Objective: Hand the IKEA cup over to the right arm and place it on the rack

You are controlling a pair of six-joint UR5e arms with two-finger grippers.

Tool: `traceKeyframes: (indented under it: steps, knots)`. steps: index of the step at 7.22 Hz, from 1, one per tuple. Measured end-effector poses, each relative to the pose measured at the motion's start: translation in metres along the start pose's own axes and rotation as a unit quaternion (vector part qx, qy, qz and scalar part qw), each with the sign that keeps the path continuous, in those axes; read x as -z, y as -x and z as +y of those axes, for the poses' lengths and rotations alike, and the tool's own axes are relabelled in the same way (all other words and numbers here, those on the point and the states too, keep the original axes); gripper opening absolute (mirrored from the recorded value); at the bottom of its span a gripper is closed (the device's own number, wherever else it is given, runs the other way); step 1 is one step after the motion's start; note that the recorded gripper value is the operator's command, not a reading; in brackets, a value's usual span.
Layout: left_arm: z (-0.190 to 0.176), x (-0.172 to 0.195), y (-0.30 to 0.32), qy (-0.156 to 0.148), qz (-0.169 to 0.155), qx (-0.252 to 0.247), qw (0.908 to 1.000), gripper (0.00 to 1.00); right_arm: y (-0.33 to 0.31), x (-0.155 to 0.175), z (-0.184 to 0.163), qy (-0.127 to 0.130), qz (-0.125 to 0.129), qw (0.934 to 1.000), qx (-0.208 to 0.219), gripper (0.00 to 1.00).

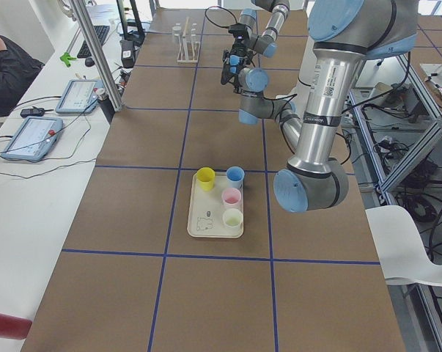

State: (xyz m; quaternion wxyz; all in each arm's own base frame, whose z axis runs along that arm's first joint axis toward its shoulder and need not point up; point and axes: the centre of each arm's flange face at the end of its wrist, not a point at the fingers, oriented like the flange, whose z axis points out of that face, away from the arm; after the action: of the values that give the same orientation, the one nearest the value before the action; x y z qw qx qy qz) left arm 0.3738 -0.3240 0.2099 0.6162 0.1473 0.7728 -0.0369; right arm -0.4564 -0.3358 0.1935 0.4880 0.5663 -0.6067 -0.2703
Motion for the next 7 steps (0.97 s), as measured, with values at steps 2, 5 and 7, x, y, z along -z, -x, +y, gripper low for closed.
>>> traceKeyframes:
  steps: [2,5,7]
  knots:
    - [-0.004,0.005,0.0,0.001,-0.001,-0.003,1.0,0.99,-0.002,0.001,-0.002,-0.002,0.002,1.0,0.001,0.06]
    - [-0.047,0.046,0.013,0.016,-0.027,-0.015,0.9994,0.99,-0.033,0.011,-0.012,0.011,0.036,0.9993,0.009,0.0]
    - [-0.072,0.087,0.048,0.005,-0.079,-0.055,0.9953,0.99,-0.076,0.021,-0.024,0.049,0.091,0.9945,0.011,0.0]
